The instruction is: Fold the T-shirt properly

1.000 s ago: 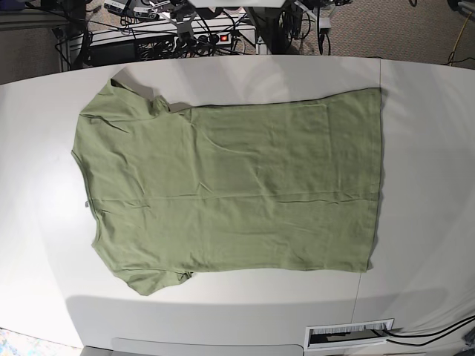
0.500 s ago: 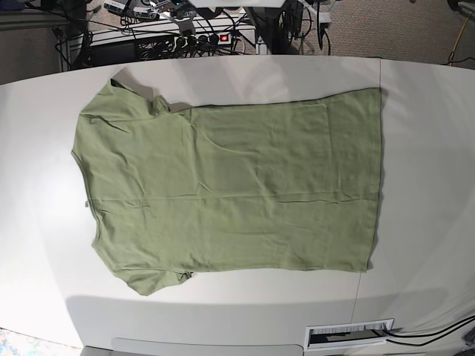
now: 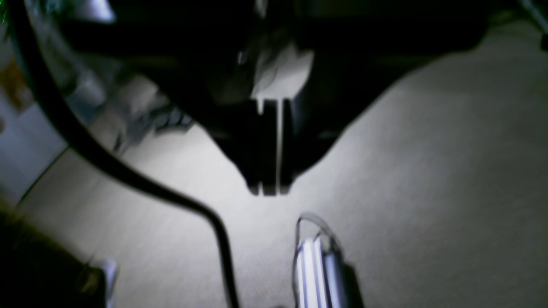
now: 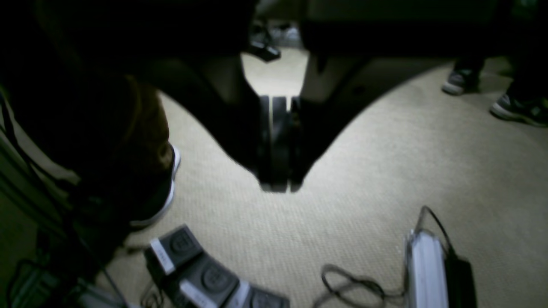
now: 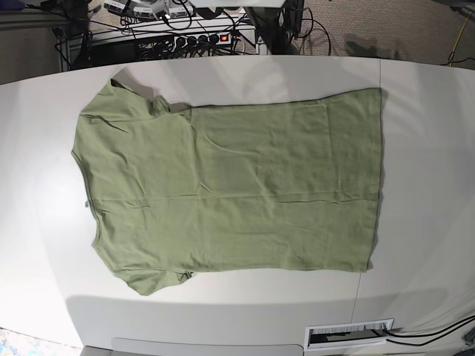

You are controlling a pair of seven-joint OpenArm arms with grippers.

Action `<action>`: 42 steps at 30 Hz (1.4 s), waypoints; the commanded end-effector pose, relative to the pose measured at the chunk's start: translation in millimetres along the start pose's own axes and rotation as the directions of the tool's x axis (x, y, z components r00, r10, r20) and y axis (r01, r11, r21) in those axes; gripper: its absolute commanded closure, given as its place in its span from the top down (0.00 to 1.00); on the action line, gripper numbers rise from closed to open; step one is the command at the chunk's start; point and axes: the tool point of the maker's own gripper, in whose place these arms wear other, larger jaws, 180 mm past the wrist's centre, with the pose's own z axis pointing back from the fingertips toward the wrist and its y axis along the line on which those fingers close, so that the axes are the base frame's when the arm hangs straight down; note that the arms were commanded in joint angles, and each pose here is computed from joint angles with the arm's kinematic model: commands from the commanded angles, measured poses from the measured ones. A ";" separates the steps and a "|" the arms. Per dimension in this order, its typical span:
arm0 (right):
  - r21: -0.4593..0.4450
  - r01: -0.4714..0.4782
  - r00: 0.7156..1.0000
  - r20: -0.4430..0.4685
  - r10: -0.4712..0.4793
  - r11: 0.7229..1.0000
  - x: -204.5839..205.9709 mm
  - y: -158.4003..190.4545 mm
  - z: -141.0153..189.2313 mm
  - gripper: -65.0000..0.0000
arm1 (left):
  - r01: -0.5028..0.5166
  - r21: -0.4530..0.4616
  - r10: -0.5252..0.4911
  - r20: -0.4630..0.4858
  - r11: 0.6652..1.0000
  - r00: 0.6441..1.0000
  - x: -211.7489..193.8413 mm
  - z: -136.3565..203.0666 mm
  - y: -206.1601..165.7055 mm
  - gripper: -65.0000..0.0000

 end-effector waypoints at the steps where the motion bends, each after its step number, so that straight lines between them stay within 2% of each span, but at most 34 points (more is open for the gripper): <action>1: -0.005 -0.017 1.000 -0.013 0.017 1.000 -12.0 -5.7 5.1 0.00 | 0.022 -0.017 -0.021 0.044 1.000 0.999 9.5 8.6 1.7 0.00; 8: 0.011 -0.186 0.982 0.047 0.185 0.983 -29.6 -0.5 38.7 0.00 | 0.125 -0.031 -0.122 0.088 0.992 0.989 0.5 50.8 -6.3 0.00; 16: 0.026 -0.283 0.955 0.097 0.279 0.959 -30.6 13.8 62.0 0.00 | 0.163 -0.051 -0.157 0.110 0.985 0.982 -1.4 65.1 -22.7 0.00; 24: -0.013 -0.295 0.951 0.097 0.295 0.955 -22.2 -0.7 65.9 0.00 | 0.235 -0.007 -0.235 0.061 0.972 0.970 -9.9 67.7 -10.1 0.00; 28: -0.061 -0.249 0.960 0.116 0.254 0.967 -8.5 -21.0 69.5 0.00 | 0.243 0.098 -0.249 0.048 0.965 0.967 -5.5 74.4 17.4 0.00; 32: -0.123 -0.187 0.972 0.123 0.202 0.975 7.0 -48.1 77.3 0.00 | 0.325 0.197 -0.337 0.027 0.925 0.941 0.2 83.9 43.1 0.00; 36: -0.170 -0.146 0.973 0.154 0.173 0.974 23.0 -68.1 92.1 0.00 | 0.359 0.263 -0.381 0.035 0.896 0.924 8.9 100.9 52.1 0.00; 40: -0.202 -0.178 0.954 0.205 0.220 0.963 35.8 -77.0 115.6 0.00 | 0.455 0.327 -0.507 0.092 0.828 0.857 31.0 123.7 40.9 0.00; 42: -0.226 -0.226 0.937 0.213 0.275 0.947 38.4 -79.0 127.0 0.00 | 0.462 0.353 -0.529 0.119 0.813 0.840 41.2 135.3 34.9 0.00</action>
